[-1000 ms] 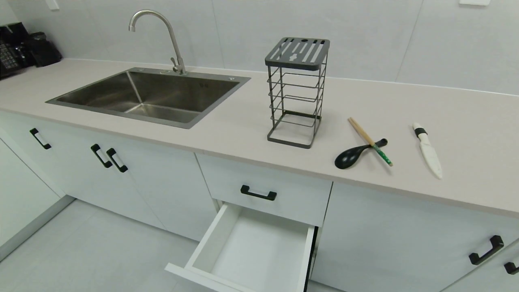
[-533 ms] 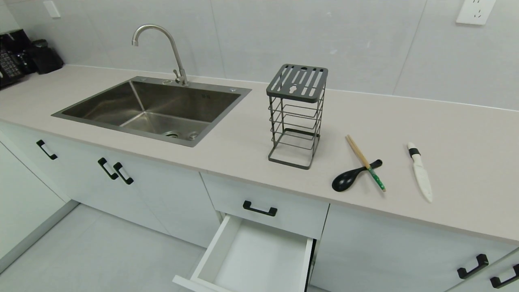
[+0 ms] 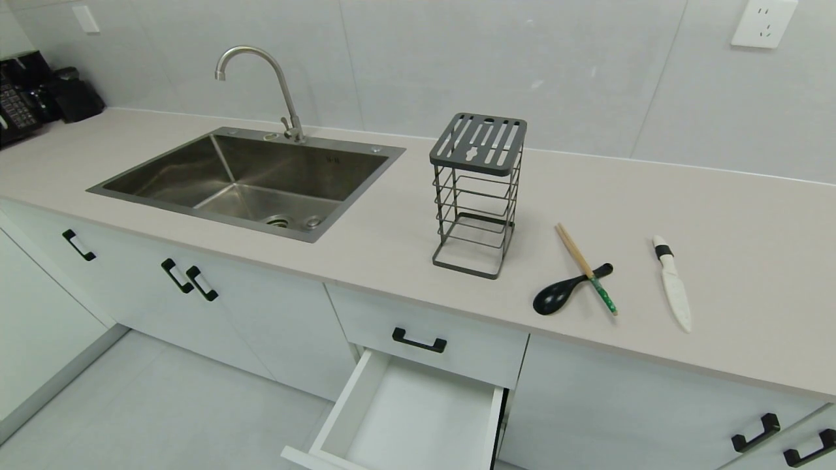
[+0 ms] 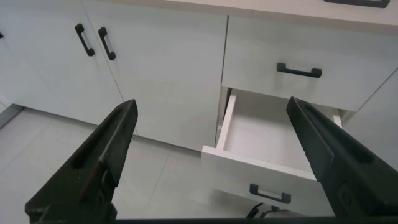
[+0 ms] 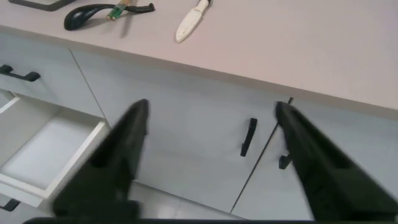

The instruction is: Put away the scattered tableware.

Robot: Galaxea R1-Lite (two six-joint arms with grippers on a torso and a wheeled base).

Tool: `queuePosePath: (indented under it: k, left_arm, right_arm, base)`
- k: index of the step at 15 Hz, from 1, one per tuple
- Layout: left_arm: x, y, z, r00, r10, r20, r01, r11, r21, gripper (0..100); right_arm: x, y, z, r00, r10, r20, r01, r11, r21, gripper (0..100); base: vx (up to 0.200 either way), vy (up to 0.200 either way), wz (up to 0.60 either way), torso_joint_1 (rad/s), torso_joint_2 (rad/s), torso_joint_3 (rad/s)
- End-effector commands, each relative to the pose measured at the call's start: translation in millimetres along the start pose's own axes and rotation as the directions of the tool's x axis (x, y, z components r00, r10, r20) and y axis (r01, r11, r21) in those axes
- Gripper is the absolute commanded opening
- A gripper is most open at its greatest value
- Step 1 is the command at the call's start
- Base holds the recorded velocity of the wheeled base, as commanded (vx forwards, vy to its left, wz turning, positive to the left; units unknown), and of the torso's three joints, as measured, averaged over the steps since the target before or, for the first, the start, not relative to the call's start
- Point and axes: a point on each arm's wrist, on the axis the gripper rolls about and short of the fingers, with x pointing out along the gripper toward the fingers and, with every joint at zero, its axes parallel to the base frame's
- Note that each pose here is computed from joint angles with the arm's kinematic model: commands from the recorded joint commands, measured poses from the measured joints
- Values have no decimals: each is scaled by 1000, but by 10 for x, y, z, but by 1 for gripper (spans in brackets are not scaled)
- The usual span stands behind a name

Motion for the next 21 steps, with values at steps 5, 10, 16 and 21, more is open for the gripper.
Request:
queuePosePath:
  k: [5,10,16,21]
  left_arm:
    - [1,0,0,1000,-1,-1,1,1000,0,100]
    - [1,0,0,1000,-1,-1,1,1000,0,100]
    - [1,0,0,1000,-1,-1,1,1000,0,100]
    - [1,0,0,1000,-1,-1,1,1000,0,100]
  right_arm:
    - [-3,0,1,1000,-3,9,3,1000,3,100]
    - [-23,-7,202,979,-16,204,24,999,-38,100]
    - [159,5,702,995,84,-58,-89,993,-80,100]
    - [873,42,875,958,186,-220,-219,967,-133,100]
  base:
    - [0,0,0,0,0,0]
    - [0,0,0,0,0,0]
    - [0,0,0,0,0,0]
    - [0,0,0,0,0,0]
